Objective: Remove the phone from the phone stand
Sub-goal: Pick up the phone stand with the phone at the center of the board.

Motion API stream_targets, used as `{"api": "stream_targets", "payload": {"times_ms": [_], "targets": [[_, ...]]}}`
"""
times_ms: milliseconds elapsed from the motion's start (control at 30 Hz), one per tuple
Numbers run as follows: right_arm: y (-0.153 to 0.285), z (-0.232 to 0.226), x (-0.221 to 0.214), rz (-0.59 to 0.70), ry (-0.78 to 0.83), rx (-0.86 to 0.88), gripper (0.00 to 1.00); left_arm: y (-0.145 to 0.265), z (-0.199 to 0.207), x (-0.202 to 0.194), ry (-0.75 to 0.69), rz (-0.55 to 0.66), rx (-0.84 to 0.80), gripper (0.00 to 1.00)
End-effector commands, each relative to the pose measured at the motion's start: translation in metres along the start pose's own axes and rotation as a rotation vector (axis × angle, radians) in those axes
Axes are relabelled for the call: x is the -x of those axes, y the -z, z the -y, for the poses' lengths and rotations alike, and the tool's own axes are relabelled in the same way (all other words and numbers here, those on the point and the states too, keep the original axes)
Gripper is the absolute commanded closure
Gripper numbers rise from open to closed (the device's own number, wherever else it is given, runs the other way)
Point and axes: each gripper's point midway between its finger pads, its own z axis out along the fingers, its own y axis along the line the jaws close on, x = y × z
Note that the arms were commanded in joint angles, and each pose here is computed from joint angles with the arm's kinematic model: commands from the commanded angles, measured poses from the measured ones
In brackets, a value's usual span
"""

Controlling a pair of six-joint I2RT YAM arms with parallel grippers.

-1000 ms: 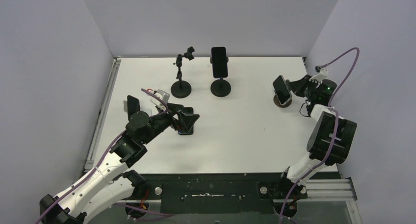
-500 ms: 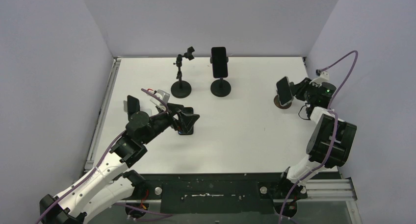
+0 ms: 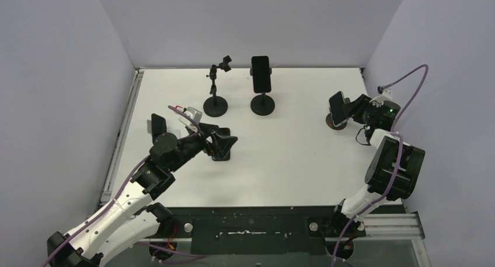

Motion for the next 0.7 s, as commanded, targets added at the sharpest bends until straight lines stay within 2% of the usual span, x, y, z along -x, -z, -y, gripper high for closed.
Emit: {"api": "stream_targets", "payload": {"times_ms": [0,133,433,667], "targets": [[0.009,-0.003,0.027,0.104,-0.019,0.024,0.48,0.0,0.011,0.011,-0.012,0.047,-0.049,0.03],[0.01,-0.003,0.033,0.124,-0.029,0.029,0.45,0.0,0.011,0.011,-0.01,0.045,-0.05,0.03],[0.012,-0.011,0.045,0.171,-0.047,0.053,0.47,0.0,0.011,0.01,-0.01,0.044,-0.05,0.03],[0.011,-0.009,0.044,0.167,-0.048,0.035,0.56,0.0,0.011,0.011,-0.01,0.045,-0.051,0.03]]}}
